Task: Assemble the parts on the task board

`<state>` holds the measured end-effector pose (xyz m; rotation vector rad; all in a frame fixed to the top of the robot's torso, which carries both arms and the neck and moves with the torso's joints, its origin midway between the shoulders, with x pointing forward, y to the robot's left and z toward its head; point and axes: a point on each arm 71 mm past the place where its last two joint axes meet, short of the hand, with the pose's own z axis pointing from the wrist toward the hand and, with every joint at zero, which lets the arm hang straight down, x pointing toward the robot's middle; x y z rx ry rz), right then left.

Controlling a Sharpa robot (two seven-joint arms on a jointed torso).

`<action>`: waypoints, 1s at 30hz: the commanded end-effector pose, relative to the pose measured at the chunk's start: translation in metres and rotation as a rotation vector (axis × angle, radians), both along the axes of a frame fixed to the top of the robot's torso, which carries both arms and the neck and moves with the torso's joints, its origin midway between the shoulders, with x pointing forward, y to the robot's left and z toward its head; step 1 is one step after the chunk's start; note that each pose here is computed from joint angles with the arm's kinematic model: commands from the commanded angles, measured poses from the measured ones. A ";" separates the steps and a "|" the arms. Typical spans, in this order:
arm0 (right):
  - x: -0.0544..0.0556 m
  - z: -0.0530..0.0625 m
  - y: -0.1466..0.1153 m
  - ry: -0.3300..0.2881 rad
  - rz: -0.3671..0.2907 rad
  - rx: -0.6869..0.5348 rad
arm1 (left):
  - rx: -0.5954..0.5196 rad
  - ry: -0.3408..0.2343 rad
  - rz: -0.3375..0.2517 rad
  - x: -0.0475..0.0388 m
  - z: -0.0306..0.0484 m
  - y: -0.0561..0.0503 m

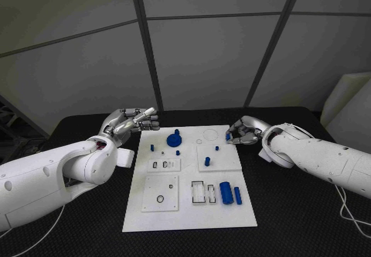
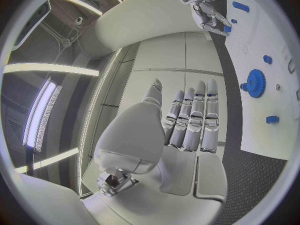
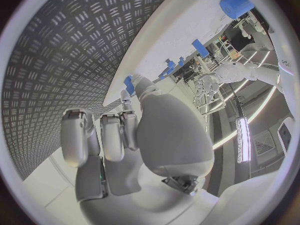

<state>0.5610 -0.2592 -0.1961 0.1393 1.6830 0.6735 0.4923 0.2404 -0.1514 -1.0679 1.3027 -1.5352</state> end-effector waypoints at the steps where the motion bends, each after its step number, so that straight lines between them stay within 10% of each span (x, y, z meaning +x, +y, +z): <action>1: 0.000 0.001 0.002 -0.001 0.009 -0.005 | -0.002 -0.005 -0.014 -0.0001 0.0011 -0.002; 30: -0.004 0.009 0.005 -0.083 -0.018 0.040 | -0.001 -0.002 -0.014 -0.0001 0.0008 -0.001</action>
